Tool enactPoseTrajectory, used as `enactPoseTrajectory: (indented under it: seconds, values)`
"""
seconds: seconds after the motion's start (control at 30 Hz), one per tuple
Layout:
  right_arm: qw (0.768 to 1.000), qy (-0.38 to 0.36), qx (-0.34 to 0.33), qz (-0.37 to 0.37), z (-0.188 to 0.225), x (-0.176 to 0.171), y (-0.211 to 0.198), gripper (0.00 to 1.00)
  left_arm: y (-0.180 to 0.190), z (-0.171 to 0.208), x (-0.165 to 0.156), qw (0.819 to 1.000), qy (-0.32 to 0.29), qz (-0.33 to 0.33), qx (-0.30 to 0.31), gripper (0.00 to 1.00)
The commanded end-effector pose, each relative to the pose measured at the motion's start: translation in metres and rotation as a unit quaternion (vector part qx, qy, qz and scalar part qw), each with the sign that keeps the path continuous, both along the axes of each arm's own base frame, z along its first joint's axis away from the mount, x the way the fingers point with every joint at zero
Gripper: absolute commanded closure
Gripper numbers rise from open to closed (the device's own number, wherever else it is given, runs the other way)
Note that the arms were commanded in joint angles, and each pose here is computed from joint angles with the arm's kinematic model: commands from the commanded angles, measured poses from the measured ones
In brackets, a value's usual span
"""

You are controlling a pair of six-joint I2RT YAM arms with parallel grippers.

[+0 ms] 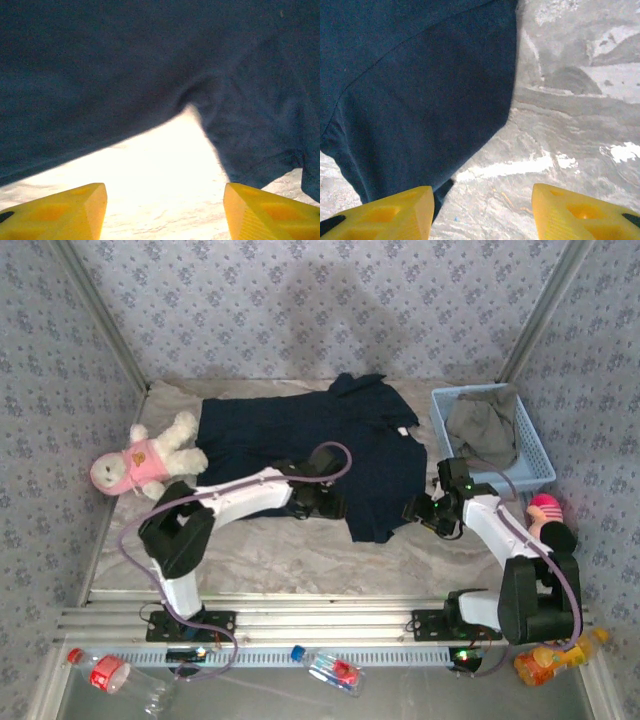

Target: Fold and stack the mixed laundry pile

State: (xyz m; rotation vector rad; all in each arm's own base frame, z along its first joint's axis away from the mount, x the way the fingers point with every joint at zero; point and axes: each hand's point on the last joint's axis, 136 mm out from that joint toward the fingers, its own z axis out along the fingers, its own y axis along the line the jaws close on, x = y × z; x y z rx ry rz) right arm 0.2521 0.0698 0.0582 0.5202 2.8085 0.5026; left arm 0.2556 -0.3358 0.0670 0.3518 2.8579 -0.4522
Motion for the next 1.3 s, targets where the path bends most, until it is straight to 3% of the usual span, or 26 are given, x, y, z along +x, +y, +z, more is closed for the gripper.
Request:
enactPoseTrajectory:
  seconds: [0.0, 0.1, 0.37, 0.47, 0.57, 0.67, 0.9, 0.93, 1.0, 1.07, 1.2, 1.27]
  values:
    - [0.999, -0.037, 0.024, -0.017, -0.002, 0.023, 0.004, 0.47, -0.031, 0.003, 0.002, 0.999, -0.019, -0.036, -0.001, 0.37]
    - [0.999, -0.035, 0.032, -0.021, -0.011, 0.038, 0.007, 0.52, -0.045, -0.006, 0.0, 0.998, -0.013, -0.061, 0.015, 0.39]
    - [0.999, 0.0, 0.022, -0.025, -0.035, 0.045, 0.007, 0.71, -0.046, -0.044, -0.01, 0.995, 0.033, -0.079, 0.053, 0.58]
    - [0.999, 0.01, 0.018, -0.027, -0.036, 0.039, 0.005, 0.89, -0.036, -0.058, -0.012, 0.992, 0.045, -0.081, 0.086, 0.73]
    - [1.0, 0.01, 0.008, -0.025, -0.025, 0.033, 0.001, 0.99, -0.027, -0.068, -0.008, 0.989, 0.049, -0.073, 0.12, 0.85]
    - [1.0, 0.014, 0.006, -0.017, 0.0, 0.02, 0.0, 1.0, -0.018, -0.067, -0.002, 0.988, 0.045, -0.06, 0.134, 1.0]
    - [0.999, -0.022, 0.004, -0.028, 0.067, 0.014, -0.01, 1.0, -0.014, -0.051, 0.003, 0.991, 0.032, -0.055, 0.116, 1.0]
    - [0.999, -0.025, 0.004, -0.029, 0.066, 0.02, -0.01, 0.91, -0.016, -0.05, 0.002, 0.991, 0.034, -0.058, 0.113, 0.99]
    - [1.0, -0.016, 0.008, -0.022, 0.056, 0.032, -0.007, 0.59, -0.018, -0.051, 0.0, 0.991, 0.038, -0.061, 0.109, 0.93]
    - [1.0, 0.004, -0.026, 0.011, 0.043, 0.041, -0.011, 0.4, -0.018, -0.051, -0.003, 0.991, 0.044, -0.064, 0.108, 0.83]
    - [0.994, 0.016, -0.103, 0.019, 0.037, 0.038, -0.024, 0.36, -0.016, -0.036, -0.009, 0.991, 0.053, -0.068, 0.106, 0.6]
    - [0.993, 0.002, -0.116, 0.021, 0.041, 0.031, -0.023, 0.37, -0.015, -0.016, -0.009, 0.992, 0.045, -0.065, 0.096, 0.53]
